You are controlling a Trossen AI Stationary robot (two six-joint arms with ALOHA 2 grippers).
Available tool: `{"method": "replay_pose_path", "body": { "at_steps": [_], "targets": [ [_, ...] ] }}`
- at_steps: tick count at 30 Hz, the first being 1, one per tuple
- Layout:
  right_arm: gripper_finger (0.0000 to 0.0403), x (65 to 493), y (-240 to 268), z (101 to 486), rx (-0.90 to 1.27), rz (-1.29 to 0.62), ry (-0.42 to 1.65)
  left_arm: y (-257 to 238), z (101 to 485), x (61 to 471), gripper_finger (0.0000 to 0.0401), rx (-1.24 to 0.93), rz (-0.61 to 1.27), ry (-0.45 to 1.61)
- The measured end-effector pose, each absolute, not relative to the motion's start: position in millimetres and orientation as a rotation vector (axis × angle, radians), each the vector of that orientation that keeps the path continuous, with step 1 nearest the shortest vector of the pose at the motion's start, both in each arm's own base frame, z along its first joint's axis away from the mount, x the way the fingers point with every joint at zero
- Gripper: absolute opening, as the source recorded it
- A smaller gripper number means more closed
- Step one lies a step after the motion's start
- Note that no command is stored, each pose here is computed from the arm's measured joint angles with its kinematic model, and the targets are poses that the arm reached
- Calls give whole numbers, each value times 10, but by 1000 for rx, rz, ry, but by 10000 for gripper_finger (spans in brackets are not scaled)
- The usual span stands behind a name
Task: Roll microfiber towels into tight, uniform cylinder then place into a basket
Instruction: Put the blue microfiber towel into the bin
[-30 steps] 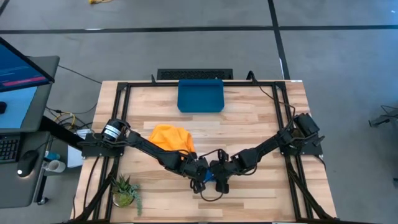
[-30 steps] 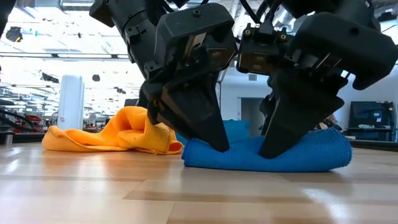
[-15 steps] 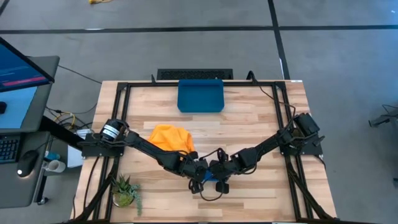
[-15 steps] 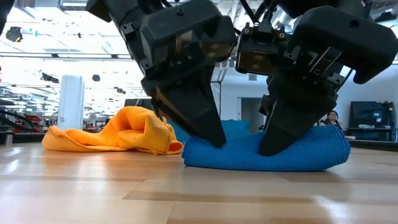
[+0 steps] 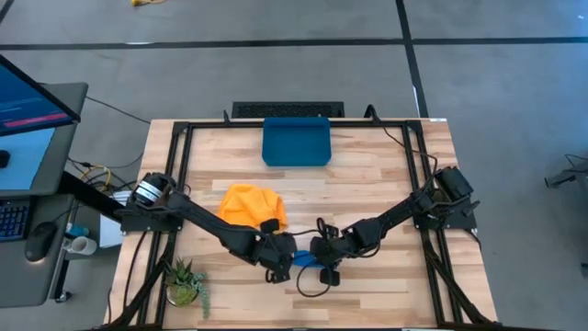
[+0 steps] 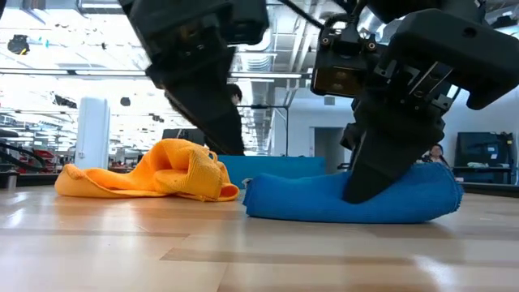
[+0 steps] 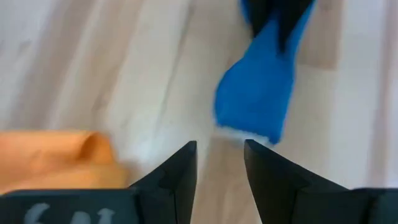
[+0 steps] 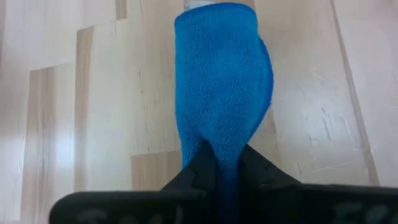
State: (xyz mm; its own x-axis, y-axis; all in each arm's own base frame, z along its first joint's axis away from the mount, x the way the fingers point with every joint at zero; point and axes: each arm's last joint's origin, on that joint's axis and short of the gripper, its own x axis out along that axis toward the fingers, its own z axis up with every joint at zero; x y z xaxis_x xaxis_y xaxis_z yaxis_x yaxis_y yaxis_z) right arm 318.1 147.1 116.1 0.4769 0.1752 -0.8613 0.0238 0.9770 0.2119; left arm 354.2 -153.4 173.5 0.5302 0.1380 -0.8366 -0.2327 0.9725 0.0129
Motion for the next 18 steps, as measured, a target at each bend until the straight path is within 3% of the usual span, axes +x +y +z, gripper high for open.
{"method": "replay_pose_path", "body": {
  "at_steps": [12,18],
  "targets": [
    [42,3164,1487,1171,185,99,1074,-1347,1665,3185,125,-186,310,984],
    [43,3177,1457,1171,169,112,1075,-1226,1812,2960,125,-231,333,874]
  ]
}}
